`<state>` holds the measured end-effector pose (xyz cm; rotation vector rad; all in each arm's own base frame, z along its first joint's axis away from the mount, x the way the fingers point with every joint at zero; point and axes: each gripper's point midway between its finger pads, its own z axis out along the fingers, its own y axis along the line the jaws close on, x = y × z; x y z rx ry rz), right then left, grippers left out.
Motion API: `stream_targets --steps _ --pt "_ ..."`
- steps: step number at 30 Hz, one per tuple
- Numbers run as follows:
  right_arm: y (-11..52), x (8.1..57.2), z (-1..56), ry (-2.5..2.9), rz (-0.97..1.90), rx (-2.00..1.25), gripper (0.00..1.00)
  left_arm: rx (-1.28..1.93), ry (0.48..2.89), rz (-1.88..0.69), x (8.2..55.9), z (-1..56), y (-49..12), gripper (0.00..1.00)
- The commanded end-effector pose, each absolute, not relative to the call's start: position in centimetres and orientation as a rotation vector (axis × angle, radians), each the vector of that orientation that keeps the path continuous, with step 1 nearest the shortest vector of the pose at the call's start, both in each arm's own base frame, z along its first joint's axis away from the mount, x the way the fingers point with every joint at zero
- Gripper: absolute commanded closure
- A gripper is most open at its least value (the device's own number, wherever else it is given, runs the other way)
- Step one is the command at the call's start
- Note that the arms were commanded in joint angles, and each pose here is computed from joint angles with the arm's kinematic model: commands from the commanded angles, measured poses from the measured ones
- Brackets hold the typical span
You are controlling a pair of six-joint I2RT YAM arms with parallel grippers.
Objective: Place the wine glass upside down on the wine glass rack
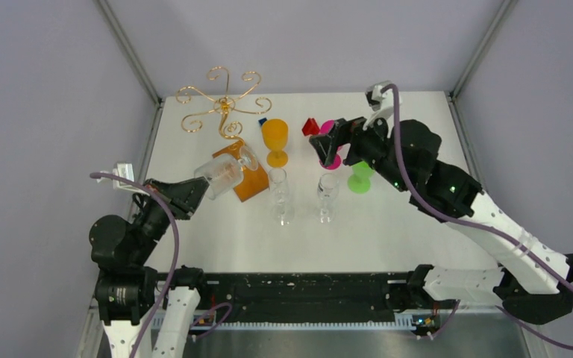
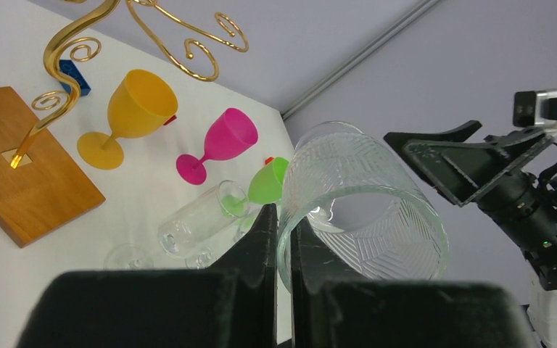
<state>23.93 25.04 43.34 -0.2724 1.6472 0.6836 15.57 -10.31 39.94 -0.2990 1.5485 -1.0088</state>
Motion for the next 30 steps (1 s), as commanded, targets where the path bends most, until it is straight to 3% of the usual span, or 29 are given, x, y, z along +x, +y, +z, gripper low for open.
stream_targets --steps 1,8,19,23,30 --pt "26.5 22.5 42.7 1.701 0.786 -0.319 0.01 -0.202 1.394 -1.042 14.4 44.1 -10.7 1.00" --pt "27.7 23.6 44.0 1.704 0.762 -0.441 0.01 -0.204 1.384 -1.036 14.6 44.3 -10.6 1.00" --pt "30.2 24.2 39.9 1.845 1.162 -0.527 0.01 -0.182 1.334 -1.016 14.6 45.2 -10.3 1.00" --pt "29.9 23.9 41.7 1.734 1.365 -0.486 0.01 -0.171 1.311 -1.008 14.4 45.4 -10.2 1.00" --pt "29.6 23.1 43.2 1.638 1.439 -0.471 0.01 -0.145 1.292 -1.019 14.6 45.6 -10.5 1.00"
